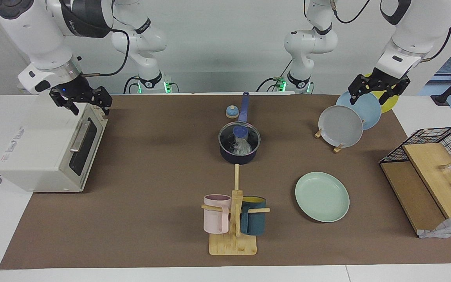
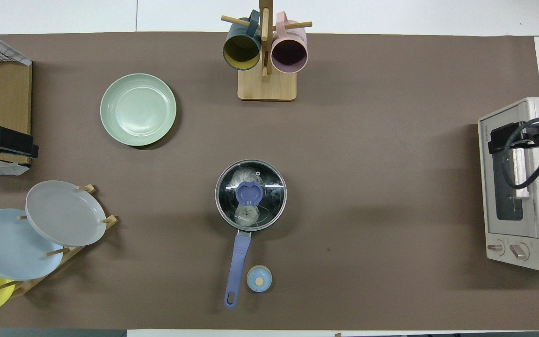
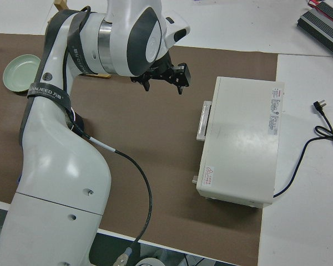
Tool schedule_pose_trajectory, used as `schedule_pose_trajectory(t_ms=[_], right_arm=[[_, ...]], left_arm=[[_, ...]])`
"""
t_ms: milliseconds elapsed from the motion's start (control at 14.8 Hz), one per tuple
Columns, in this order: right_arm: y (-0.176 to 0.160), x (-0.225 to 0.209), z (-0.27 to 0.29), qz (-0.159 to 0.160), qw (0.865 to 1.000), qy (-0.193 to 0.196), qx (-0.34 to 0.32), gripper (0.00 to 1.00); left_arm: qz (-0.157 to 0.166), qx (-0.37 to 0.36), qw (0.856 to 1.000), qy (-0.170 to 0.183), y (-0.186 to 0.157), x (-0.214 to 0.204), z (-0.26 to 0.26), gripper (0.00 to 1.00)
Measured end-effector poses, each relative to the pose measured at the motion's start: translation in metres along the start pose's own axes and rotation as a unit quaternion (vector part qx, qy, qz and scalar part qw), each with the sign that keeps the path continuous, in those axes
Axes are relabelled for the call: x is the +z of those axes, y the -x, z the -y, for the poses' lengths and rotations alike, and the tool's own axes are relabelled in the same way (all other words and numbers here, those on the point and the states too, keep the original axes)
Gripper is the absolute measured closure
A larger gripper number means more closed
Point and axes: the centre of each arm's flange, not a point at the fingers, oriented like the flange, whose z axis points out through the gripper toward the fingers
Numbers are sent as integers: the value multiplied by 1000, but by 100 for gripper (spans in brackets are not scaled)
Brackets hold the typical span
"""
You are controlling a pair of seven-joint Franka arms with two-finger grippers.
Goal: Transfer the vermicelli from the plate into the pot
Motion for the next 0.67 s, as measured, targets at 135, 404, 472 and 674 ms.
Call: schedule_pose_trajectory(t_ms=[135, 404, 472, 674], right_arm=[[0, -2, -2, -2, 1000, 0, 1, 0], [0, -5, -1, -6, 1000, 0, 1, 0], [0, -7, -1, -8, 1000, 0, 1, 0], [3, -15, 1, -15, 1000, -1, 0, 0]], left_arm=[[0, 0, 1000, 0, 0, 0, 0, 0], [0, 0, 1000, 0, 0, 0, 0, 0], [0, 0, 1000, 0, 0, 0, 0, 0], [0, 0, 1000, 0, 0, 0, 0, 0]])
